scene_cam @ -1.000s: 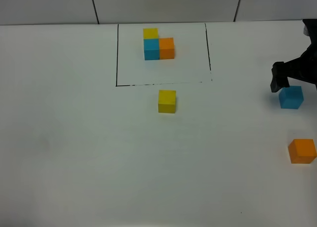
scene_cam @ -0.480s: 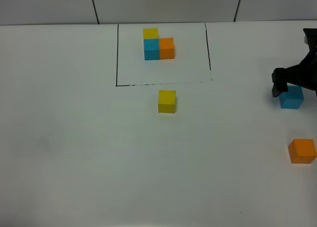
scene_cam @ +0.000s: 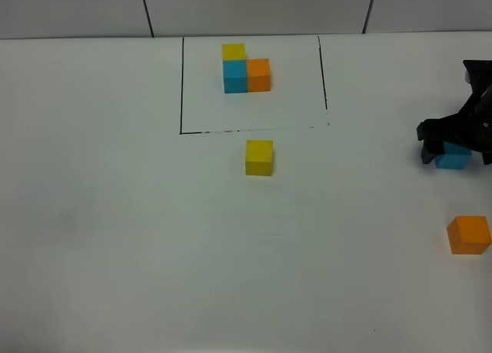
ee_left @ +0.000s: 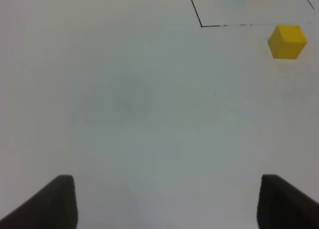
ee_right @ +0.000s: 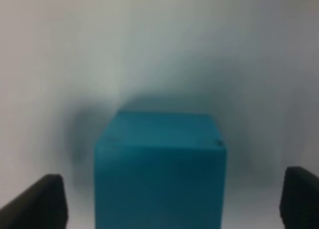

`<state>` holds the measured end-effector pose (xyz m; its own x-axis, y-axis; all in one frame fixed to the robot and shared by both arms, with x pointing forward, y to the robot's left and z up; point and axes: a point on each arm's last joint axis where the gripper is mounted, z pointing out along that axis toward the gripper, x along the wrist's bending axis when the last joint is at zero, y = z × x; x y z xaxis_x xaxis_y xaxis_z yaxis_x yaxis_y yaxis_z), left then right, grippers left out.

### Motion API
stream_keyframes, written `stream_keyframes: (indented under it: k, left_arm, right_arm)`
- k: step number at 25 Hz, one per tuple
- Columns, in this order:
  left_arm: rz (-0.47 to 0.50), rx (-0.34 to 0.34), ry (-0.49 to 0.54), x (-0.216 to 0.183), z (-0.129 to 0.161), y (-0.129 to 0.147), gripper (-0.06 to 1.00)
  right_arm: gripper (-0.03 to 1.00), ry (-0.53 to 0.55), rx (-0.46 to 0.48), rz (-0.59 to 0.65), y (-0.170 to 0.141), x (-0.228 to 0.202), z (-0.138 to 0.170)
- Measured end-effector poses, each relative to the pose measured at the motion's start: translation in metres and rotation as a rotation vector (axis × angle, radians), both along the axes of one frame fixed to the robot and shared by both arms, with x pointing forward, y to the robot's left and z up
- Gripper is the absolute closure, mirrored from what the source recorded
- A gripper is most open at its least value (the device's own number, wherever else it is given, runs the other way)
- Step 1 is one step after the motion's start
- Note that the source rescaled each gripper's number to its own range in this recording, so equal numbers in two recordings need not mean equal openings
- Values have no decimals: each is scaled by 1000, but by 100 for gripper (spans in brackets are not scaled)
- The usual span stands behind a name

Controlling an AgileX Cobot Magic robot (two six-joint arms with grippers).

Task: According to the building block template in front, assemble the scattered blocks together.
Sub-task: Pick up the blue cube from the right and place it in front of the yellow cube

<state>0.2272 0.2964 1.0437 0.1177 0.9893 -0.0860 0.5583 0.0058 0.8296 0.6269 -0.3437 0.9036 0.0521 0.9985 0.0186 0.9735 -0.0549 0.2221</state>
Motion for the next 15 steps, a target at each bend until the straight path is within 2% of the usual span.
stream_keyframes:
  k: [2,6,15]
  left_arm:
    - [0,0,1,0,0,0,35]
    - [0,0,1,0,0,0,36]
    - [0,0,1,0,0,0,36]
  right_arm:
    - [28,5,0,0,0,0,-2]
    - [67,7,1,-5,0,1,-4]
    - [66,31,13,-47,8,-3,3]
